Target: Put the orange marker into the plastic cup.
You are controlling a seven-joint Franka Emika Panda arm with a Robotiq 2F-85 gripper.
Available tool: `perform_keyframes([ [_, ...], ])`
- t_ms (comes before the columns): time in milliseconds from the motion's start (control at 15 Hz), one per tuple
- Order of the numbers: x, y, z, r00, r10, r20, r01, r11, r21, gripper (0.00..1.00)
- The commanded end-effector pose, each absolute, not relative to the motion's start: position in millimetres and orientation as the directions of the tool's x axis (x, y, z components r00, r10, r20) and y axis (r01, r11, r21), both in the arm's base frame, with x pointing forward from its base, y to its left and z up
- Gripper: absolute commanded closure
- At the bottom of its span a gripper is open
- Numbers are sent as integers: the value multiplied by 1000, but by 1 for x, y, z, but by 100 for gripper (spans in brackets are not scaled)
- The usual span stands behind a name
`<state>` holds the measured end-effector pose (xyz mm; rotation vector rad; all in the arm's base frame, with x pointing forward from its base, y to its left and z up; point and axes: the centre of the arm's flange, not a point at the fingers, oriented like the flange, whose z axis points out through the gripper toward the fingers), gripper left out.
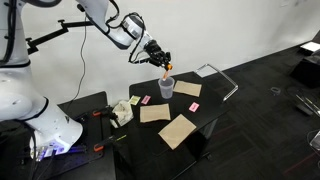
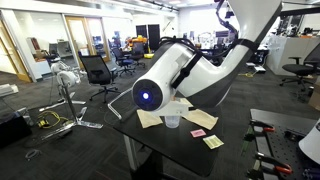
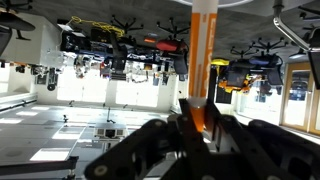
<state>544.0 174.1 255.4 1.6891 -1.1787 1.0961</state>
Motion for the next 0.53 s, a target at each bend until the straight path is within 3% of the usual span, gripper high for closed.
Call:
perform_keyframes([
  [0,550,175,244,159,-228,960,-968,-227,107,95],
  [467,543,175,221,168,-209,963,-972,-200,126,95],
])
